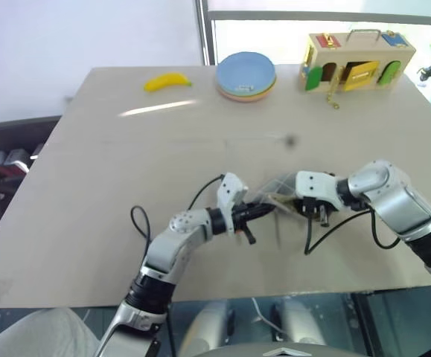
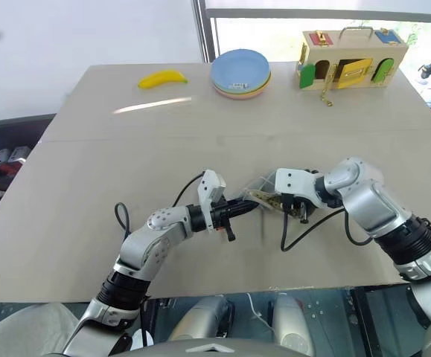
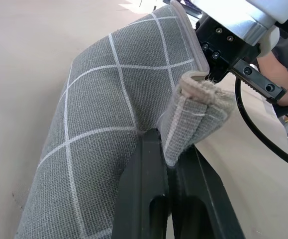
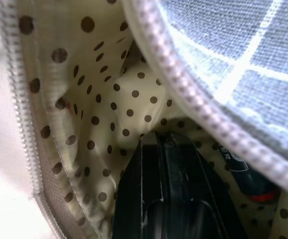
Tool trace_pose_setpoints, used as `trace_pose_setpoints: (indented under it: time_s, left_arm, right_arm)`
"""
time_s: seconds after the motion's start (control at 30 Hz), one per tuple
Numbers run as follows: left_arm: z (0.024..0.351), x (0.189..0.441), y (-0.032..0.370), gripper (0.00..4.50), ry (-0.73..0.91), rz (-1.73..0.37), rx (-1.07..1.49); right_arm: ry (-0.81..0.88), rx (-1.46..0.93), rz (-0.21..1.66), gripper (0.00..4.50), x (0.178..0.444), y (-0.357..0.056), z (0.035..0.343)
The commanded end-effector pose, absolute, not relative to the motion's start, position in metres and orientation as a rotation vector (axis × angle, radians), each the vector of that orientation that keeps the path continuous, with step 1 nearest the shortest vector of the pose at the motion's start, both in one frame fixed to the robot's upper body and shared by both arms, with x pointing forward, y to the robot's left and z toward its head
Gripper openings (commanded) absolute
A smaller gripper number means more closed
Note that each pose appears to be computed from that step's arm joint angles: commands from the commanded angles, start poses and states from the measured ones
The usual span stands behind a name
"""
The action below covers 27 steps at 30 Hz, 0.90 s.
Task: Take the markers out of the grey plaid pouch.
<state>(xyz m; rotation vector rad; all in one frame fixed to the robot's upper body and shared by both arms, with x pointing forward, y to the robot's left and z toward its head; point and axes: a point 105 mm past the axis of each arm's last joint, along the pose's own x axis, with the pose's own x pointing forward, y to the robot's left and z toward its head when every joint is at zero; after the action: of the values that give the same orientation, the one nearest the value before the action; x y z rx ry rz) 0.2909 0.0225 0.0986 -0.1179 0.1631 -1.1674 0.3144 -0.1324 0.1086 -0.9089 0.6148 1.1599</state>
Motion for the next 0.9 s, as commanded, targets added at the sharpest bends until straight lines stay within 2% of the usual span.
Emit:
trace_pose_setpoints:
  time_s: [0.03,0.13,0.17,0.2,0.27,0.3,0.33,0.67,0.77,0.9]
  left_arm:
    - [0.106,0.291,0.020,0.00,0.142,-1.181,-0.134]
    - [0.112,0.292,0.021,0.00,0.141,-1.188,-0.171]
    - [0.116,0.293,0.022,0.00,0.140,-1.191,-0.188]
    - [0.119,0.293,0.022,0.00,0.139,-1.195,-0.204]
    - [0.128,0.291,0.021,0.00,0.144,-1.221,-0.248]
    - [0.134,0.288,0.020,0.00,0.149,-1.251,-0.280]
    - [0.140,0.284,0.019,0.00,0.158,-1.283,-0.314]
    - [0.164,0.259,0.023,0.00,0.262,-1.439,-0.510]
    - [0.156,0.260,0.025,0.00,0.284,-1.418,-0.491]
    - [0.131,0.265,0.028,0.00,0.322,-1.354,-0.415]
  right_arm:
    - [0.536,-0.896,1.144,0.09,0.317,-0.126,0.134]
    - [0.460,-0.900,1.146,0.09,0.316,-0.121,0.160]
    - [0.449,-0.907,1.148,0.64,0.314,-0.120,0.166]
    - [0.443,-0.914,1.151,0.85,0.312,-0.121,0.170]
    - [0.420,-0.930,1.148,1.76,0.309,-0.120,0.181]
    - [0.408,-0.939,1.143,1.76,0.308,-0.121,0.189]
    - [0.406,-0.953,1.147,2.35,0.304,-0.122,0.196]
    - [0.441,-1.029,1.198,2.35,0.280,-0.121,0.218]
    - [0.494,-1.021,1.241,2.35,0.271,-0.123,0.211]
    - [0.615,-0.999,1.280,2.35,0.265,-0.133,0.181]
